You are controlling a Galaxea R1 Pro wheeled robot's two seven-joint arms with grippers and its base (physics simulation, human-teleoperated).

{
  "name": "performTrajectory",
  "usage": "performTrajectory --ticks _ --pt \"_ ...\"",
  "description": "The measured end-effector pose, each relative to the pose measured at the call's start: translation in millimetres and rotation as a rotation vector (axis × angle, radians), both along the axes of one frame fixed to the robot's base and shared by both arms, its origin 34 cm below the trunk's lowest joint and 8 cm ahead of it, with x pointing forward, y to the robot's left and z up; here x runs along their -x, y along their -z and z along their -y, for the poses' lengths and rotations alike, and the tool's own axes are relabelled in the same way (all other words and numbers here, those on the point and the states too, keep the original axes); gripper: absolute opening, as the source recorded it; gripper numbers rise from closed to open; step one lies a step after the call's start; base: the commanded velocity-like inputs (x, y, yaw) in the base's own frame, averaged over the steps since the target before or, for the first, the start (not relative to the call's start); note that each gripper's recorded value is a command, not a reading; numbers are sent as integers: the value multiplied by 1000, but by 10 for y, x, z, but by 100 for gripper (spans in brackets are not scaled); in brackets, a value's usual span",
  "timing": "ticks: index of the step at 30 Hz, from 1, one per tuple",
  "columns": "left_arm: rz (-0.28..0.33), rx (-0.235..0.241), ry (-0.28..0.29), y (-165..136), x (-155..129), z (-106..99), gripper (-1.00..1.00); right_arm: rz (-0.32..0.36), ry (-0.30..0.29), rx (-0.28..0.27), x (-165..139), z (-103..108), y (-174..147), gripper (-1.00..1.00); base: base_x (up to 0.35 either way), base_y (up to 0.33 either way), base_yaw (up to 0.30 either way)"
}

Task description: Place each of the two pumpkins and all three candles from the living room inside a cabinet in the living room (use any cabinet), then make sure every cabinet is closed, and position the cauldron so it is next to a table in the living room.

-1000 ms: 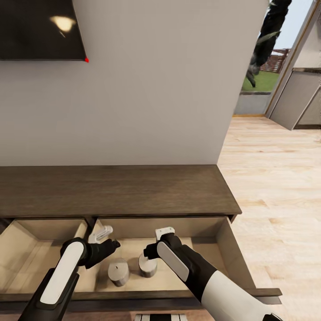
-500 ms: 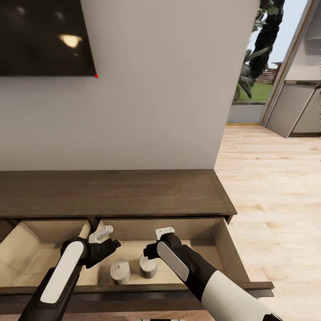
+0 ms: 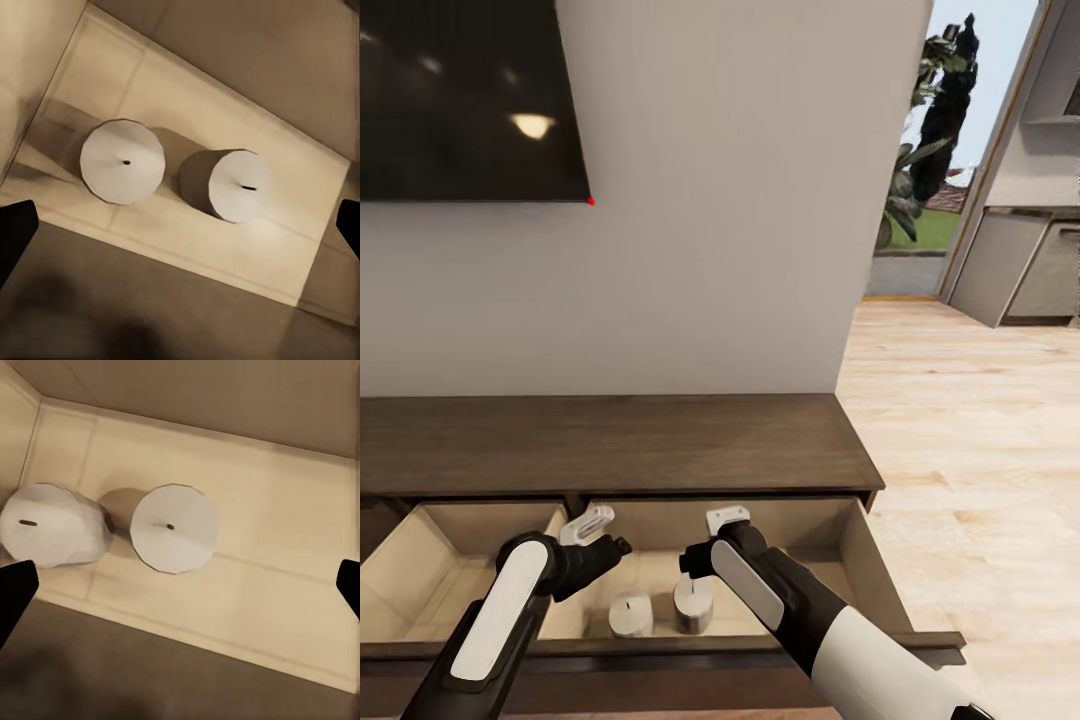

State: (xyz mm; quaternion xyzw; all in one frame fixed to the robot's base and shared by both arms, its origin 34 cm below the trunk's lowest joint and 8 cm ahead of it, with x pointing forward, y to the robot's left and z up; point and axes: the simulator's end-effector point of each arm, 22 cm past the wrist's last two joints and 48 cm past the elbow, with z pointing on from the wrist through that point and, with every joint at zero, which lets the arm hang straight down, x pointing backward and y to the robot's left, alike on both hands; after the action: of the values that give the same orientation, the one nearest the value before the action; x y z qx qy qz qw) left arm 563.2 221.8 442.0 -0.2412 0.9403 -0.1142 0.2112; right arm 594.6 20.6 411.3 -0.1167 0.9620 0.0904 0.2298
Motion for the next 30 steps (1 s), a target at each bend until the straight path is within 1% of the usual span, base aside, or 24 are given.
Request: performTrajectory --ticks 5,9,11,16,30 --pt "20 -1 -1 -104 -13 -6 100 20 1 -1 -21 2 -112 100 0 0 0" --pt "29 0 -2 -191 -32 -9 100 28 3 -3 -44 3 -201 100 -112 36 0" --pt "30 1 -2 -240 -45 -8 100 25 5 -7 -53 -4 -249 100 -40 13 0" --pt "31 1 -3 -355 -77 -9 100 1 16 -42 -43 -60 -357 100 -13 4 0" --pt "31 3 -2 -669 -159 -3 100 -6 15 -57 -111 -93 -679 100 -1 0 0"
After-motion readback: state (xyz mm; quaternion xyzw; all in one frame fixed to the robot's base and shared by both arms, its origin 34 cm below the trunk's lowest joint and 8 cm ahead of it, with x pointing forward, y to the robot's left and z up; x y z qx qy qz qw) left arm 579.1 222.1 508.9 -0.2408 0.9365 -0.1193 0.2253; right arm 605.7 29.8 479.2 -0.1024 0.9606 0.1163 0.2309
